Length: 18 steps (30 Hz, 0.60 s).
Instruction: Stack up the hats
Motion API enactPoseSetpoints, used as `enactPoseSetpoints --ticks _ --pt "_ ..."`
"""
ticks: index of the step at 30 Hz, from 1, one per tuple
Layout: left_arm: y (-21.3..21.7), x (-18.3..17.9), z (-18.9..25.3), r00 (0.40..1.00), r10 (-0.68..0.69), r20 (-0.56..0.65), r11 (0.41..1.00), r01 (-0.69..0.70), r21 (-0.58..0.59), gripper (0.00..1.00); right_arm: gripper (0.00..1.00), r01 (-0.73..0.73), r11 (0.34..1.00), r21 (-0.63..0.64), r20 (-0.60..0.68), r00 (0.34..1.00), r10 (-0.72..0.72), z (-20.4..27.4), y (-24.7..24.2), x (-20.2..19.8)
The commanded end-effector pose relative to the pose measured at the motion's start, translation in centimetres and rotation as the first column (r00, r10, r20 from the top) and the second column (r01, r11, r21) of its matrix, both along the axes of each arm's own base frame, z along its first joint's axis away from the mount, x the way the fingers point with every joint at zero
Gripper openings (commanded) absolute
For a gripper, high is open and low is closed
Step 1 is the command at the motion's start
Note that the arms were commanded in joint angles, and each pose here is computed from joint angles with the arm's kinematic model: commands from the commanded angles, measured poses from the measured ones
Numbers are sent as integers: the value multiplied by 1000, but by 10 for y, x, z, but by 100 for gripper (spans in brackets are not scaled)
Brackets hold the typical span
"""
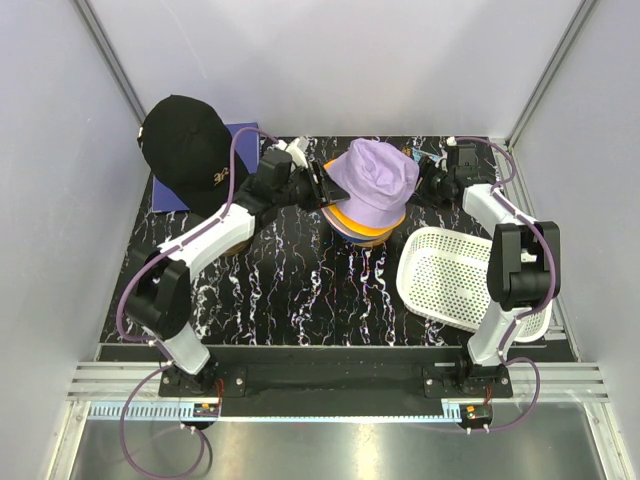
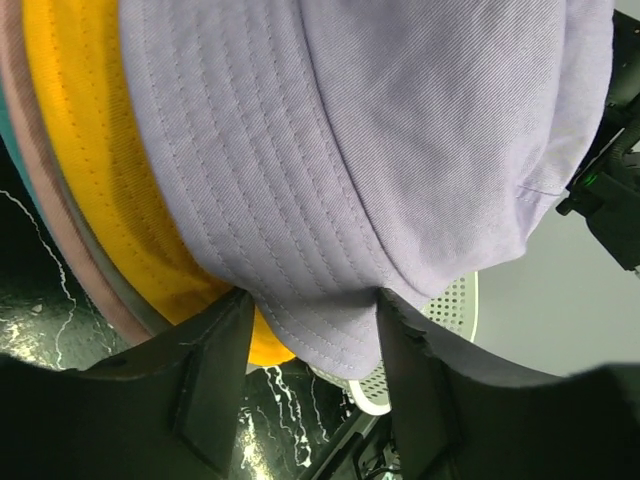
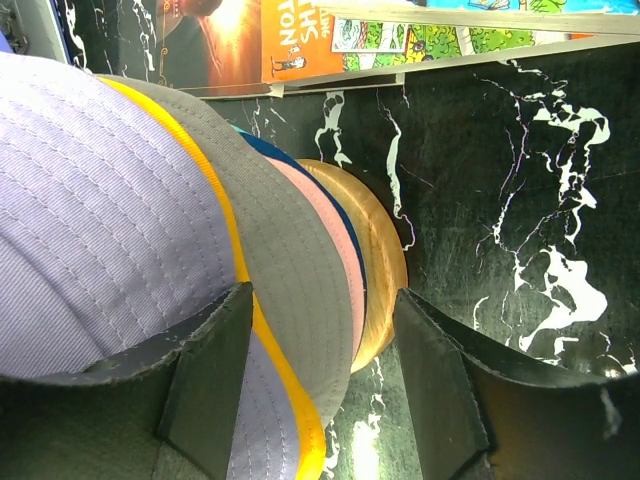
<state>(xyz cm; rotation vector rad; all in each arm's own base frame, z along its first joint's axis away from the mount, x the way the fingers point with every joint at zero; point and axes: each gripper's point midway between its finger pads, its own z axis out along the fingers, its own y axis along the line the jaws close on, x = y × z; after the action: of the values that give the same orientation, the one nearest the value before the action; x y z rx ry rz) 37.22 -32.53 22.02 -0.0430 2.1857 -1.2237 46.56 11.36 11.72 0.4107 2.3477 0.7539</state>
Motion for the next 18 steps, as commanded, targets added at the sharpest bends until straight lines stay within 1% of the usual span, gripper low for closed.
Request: enactPoseSetpoints --ticks 1,2,3,5,6,8,10,12,14,16,17,18 --pt "-1 2 9 1000 -8 23 1000 9 -20 46 66 -60 998 32 53 997 59 32 22 -11" --pt "0 3 7 1000 -5 21 1000 6 -19 39 66 -63 998 30 55 997 61 33 23 -11" --pt "1 5 5 1000 1 16 1000 -1 -17 27 66 -65 998 27 55 997 63 33 24 -12" --pt "4 7 -3 1000 12 5 1000 -12 -6 17 66 -64 998 27 50 997 62 32 25 -13" --pt "7 9 -8 1000 21 -8 1000 -21 0 9 66 -63 998 29 50 997 62 33 26 -14" --pt "12 10 -19 999 29 -27 1000 -29 12 1 66 -63 998 31 43 997 61 31 26 -17" --pt "20 17 -29 998 45 -33 999 -44 30 0 66 -62 998 31 42 997 61 32 27 -20" --pt "35 21 -46 995 67 -69 995 -62 77 0 66 -55 998 28 44 998 53 36 25 -24" --pt "43 29 -50 995 74 -71 992 -66 107 0 67 -42 999 18 33 999 42 38 21 -32" --pt "52 32 -63 996 48 -77 987 -36 158 0 68 -25 999 20 20 999 25 36 16 -39" --pt "52 39 -54 998 36 -52 986 -27 164 0 68 -21 999 23 30 999 21 42 13 -42" --pt "57 39 -60 999 16 -52 979 -5 204 0 68 -17 999 34 30 999 16 44 9 -44"
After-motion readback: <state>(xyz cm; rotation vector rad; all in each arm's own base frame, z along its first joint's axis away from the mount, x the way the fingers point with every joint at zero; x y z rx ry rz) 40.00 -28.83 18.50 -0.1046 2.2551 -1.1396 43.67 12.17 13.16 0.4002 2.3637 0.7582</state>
